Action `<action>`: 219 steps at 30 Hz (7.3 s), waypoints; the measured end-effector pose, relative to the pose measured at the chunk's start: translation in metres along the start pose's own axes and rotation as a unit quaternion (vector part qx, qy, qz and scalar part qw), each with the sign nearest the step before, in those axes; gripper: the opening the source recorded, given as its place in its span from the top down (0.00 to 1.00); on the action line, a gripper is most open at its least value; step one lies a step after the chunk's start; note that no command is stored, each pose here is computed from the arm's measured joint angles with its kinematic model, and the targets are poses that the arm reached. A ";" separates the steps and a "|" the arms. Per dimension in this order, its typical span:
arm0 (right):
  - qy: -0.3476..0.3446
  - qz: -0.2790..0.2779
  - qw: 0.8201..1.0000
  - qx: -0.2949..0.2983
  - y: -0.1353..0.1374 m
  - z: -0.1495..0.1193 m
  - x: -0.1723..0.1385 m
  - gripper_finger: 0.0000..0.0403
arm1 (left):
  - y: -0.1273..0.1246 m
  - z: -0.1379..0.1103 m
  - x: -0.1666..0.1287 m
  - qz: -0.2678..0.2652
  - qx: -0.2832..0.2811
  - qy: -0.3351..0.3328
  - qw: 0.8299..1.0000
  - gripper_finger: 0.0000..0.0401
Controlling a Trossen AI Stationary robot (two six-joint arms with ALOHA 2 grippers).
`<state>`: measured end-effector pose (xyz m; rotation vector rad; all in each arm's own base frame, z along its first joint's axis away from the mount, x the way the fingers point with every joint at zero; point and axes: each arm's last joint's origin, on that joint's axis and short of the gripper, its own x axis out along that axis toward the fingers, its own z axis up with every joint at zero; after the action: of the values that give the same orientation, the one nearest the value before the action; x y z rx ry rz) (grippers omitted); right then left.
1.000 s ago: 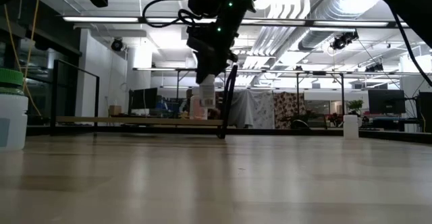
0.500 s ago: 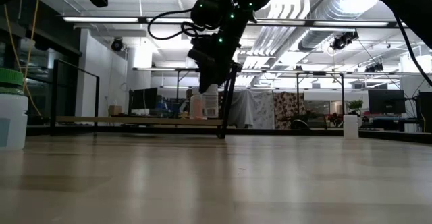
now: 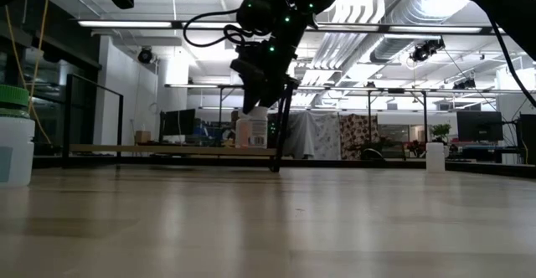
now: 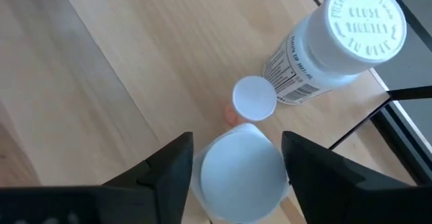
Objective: Pick and place medicine bottles onto shelf by color
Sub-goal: Put the big blue pill bottle on the shelf, then put the green pill bottle on the shelf
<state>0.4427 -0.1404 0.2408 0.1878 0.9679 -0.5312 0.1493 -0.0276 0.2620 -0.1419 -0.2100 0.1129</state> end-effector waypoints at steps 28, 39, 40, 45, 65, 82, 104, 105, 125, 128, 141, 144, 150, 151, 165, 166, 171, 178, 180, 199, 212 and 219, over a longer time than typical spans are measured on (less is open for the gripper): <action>-0.164 0.029 0.981 -0.097 0.037 -0.081 -0.129 0.37 | 0.000 -0.001 0.000 0.000 0.002 0.004 1.000 1.00; -0.436 0.164 0.885 -0.020 0.049 -0.185 -0.157 0.37 | 0.001 -0.001 0.000 0.004 0.008 0.004 1.000 1.00; -0.450 0.167 0.877 -0.020 0.048 -0.189 -0.156 0.37 | 0.001 -0.001 0.000 0.004 0.012 0.004 1.000 1.00; -0.466 0.166 0.868 -0.028 0.048 -0.198 -0.152 0.37 | 0.001 -0.001 0.000 0.006 0.028 0.004 1.000 1.00; -0.470 0.164 0.867 -0.023 0.046 -0.196 -0.152 0.37 | -0.010 -0.023 0.023 -0.047 0.037 0.033 0.998 0.66; -0.467 0.163 0.869 -0.025 0.046 -0.196 -0.151 0.37 | -0.015 -0.021 0.048 0.029 0.014 0.080 0.996 0.28; -0.460 0.163 0.872 -0.024 0.046 -0.197 -0.150 0.37 | -0.038 0.014 0.016 0.233 -0.195 0.545 0.782 0.29; -0.459 0.166 0.873 -0.019 0.046 -0.197 -0.150 0.37 | -0.040 0.012 0.015 0.242 -0.194 0.552 0.774 0.29; -0.454 0.166 0.875 -0.019 0.047 -0.198 -0.149 0.37 | -0.060 -0.035 0.017 0.320 -0.139 0.664 0.661 0.29; -0.454 0.166 0.875 -0.019 0.047 -0.198 -0.149 0.37 | -0.059 -0.037 0.017 0.326 -0.130 0.665 0.659 0.29; -0.454 0.166 0.875 -0.019 0.047 -0.198 -0.149 0.37 | -0.045 -0.058 0.007 0.346 -0.112 0.689 0.627 0.29; -0.454 0.165 0.875 -0.019 0.047 -0.198 -0.149 0.37 | -0.044 -0.059 0.008 0.340 -0.108 0.688 0.632 0.29; -0.454 0.165 0.875 -0.019 0.047 -0.198 -0.149 0.37 | -0.044 -0.060 0.010 0.329 -0.111 0.688 0.638 0.29; -0.454 0.165 0.875 -0.019 0.047 -0.198 -0.149 0.37 | -0.044 -0.060 0.010 0.327 -0.113 0.691 0.635 0.29; -0.454 0.166 0.875 -0.019 0.047 -0.198 -0.149 0.37 | -0.045 -0.060 0.010 0.324 -0.118 0.696 0.630 0.48; -0.454 0.165 0.875 -0.019 0.047 -0.198 -0.149 0.37 | -0.045 -0.060 0.010 0.324 -0.118 0.695 0.631 0.51; -0.454 0.166 0.875 -0.019 0.047 -0.198 -0.149 0.37 | -0.042 -0.059 0.011 0.327 -0.118 0.693 0.632 0.54; -0.454 0.166 0.875 -0.019 0.047 -0.198 -0.149 0.37 | -0.035 -0.036 0.035 0.306 -0.109 0.672 0.666 0.51; -0.454 0.166 0.875 -0.019 0.047 -0.198 -0.149 0.37 | -0.031 -0.022 0.045 0.301 -0.104 0.657 0.683 0.51; -0.454 0.165 0.875 -0.019 0.046 -0.198 -0.149 0.37 | 0.132 0.079 0.089 0.469 -0.066 0.615 0.631 0.52; -0.454 0.157 0.877 -0.014 0.042 -0.196 -0.147 0.37 | 0.249 0.058 0.061 0.558 -0.163 0.606 0.542 0.52; -0.445 0.155 0.882 0.007 0.038 -0.194 -0.143 0.37 | 0.266 0.050 0.068 0.580 -0.200 0.536 0.580 0.52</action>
<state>0.2551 0.0155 0.2463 0.0873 0.0256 -0.2687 0.1787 0.2494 0.2832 -0.7696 1.1654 1.2792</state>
